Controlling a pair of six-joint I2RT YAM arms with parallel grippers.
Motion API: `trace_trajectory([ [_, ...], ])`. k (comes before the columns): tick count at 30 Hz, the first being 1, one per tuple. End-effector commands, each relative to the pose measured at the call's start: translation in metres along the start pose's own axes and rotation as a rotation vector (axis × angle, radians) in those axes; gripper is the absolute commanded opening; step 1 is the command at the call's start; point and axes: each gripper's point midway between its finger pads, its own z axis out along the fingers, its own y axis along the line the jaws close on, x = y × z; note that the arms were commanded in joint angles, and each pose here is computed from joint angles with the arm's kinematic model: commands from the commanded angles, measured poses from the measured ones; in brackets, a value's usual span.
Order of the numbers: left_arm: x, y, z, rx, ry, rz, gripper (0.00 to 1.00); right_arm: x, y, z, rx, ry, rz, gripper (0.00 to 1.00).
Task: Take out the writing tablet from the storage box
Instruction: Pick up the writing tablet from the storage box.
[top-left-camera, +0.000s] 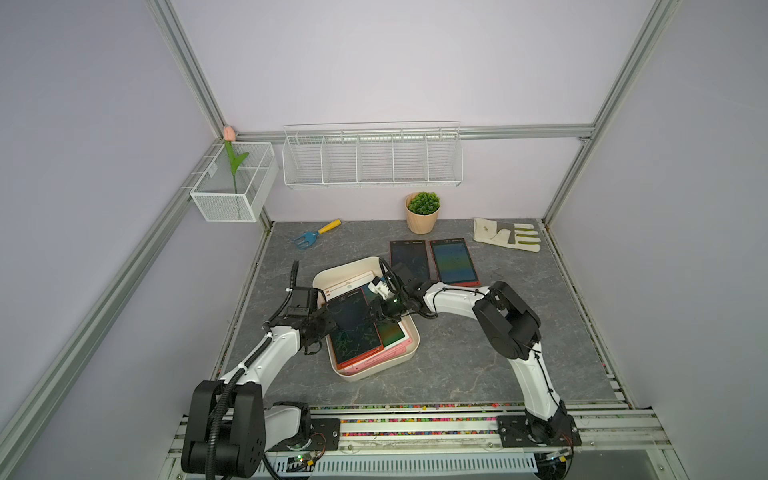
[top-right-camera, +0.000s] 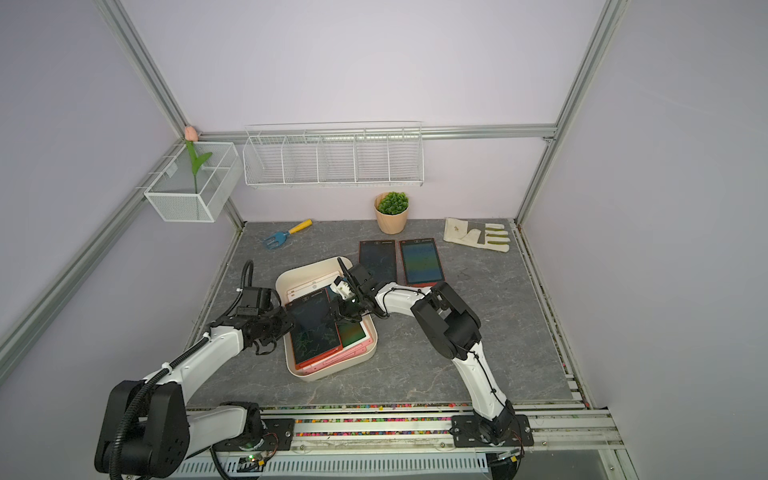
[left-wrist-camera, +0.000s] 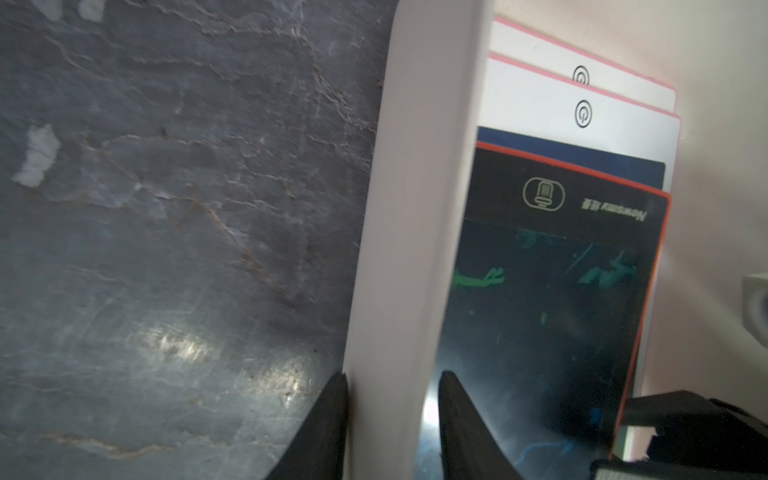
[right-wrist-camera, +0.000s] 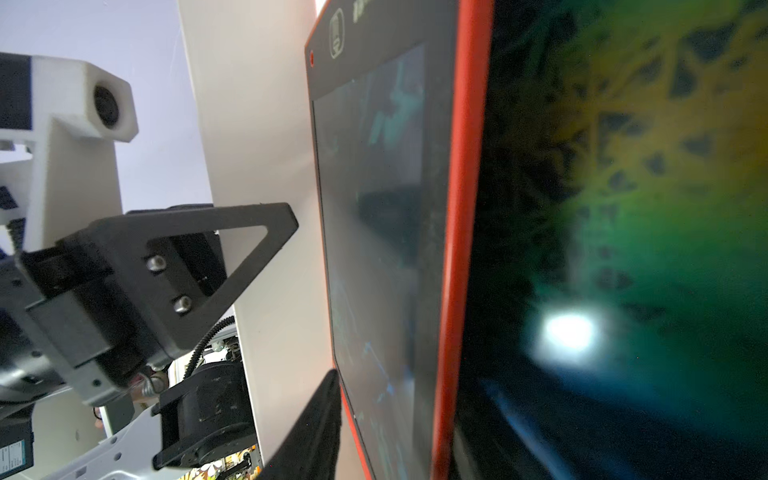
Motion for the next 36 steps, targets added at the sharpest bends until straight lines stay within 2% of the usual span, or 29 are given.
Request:
trace_trajectory([
  [1,0.001,-0.006,-0.002,0.033,-0.004,0.020,0.37,0.003,0.015,-0.004,-0.049,0.015,-0.004,0.38],
  [12,0.000,-0.007,-0.005,0.032,-0.010,0.025,0.37,0.006,0.022,0.004,-0.068,0.033,-0.019,0.31],
  [23,-0.003,-0.011,-0.012,0.050,-0.024,0.021,0.38,0.006,0.023,0.003,-0.070,0.033,-0.021,0.20],
  [32,-0.013,-0.026,-0.041,0.090,-0.058,0.033,0.40,-0.004,0.028,-0.016,-0.068,-0.002,-0.039,0.08],
  [36,-0.015,-0.032,-0.053,0.128,-0.089,0.032,0.42,-0.009,0.029,-0.026,-0.074,-0.016,-0.049,0.07],
])
